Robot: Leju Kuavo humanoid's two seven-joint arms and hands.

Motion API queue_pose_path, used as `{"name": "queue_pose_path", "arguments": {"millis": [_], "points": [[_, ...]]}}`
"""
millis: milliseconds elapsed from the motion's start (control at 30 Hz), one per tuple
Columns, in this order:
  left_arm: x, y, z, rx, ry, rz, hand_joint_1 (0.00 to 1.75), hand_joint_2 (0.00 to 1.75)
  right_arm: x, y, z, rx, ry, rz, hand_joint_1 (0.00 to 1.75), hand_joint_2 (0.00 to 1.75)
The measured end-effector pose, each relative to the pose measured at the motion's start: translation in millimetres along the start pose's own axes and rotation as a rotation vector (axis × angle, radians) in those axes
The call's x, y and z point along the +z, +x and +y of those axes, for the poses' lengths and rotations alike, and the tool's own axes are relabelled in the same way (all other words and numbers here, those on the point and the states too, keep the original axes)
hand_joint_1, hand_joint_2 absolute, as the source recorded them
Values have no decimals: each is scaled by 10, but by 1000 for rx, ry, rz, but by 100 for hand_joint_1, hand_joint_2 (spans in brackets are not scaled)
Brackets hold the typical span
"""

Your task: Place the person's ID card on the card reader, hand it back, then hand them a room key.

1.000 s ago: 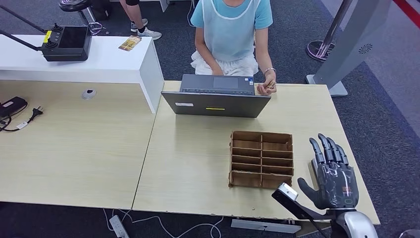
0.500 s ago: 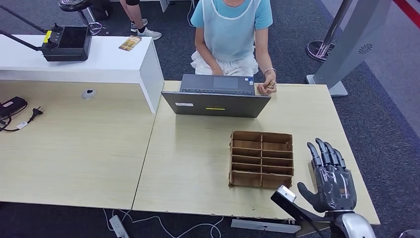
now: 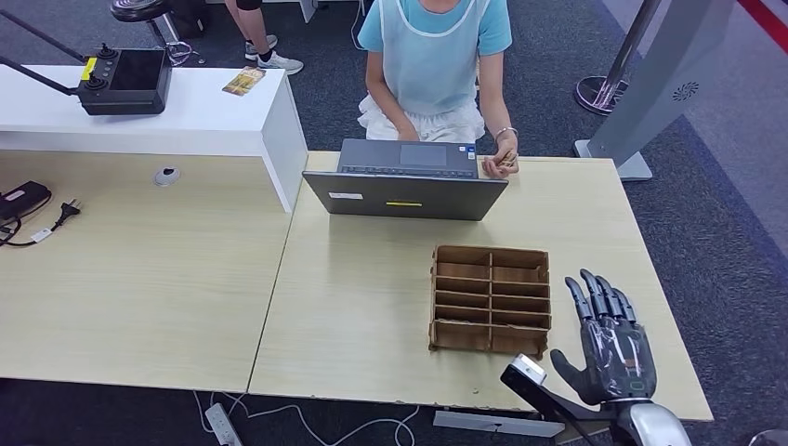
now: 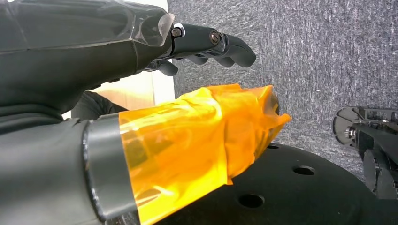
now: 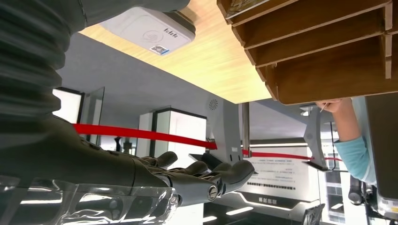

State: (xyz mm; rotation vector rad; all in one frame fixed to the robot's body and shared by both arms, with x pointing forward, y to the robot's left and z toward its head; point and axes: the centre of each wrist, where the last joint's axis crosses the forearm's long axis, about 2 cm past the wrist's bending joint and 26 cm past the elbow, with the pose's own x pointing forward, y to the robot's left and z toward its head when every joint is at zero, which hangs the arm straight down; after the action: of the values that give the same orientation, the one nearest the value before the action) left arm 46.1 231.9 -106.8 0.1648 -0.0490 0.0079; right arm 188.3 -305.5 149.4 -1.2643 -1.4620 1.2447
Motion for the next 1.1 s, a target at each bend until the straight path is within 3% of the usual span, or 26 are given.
{"name": "queue_pose_path", "arguments": {"millis": [167, 567, 1100], "points": [[0, 0, -1, -1, -2, 0, 0, 0, 8, 34, 25, -4, 15, -6, 27, 175], [1, 2, -4, 13, -12, -6, 0, 0, -94, 64, 56, -8, 40, -46, 39, 175], [1, 2, -4, 8, -12, -8, 0, 0, -169, 110, 121, -21, 62, -51, 34, 175]]}}
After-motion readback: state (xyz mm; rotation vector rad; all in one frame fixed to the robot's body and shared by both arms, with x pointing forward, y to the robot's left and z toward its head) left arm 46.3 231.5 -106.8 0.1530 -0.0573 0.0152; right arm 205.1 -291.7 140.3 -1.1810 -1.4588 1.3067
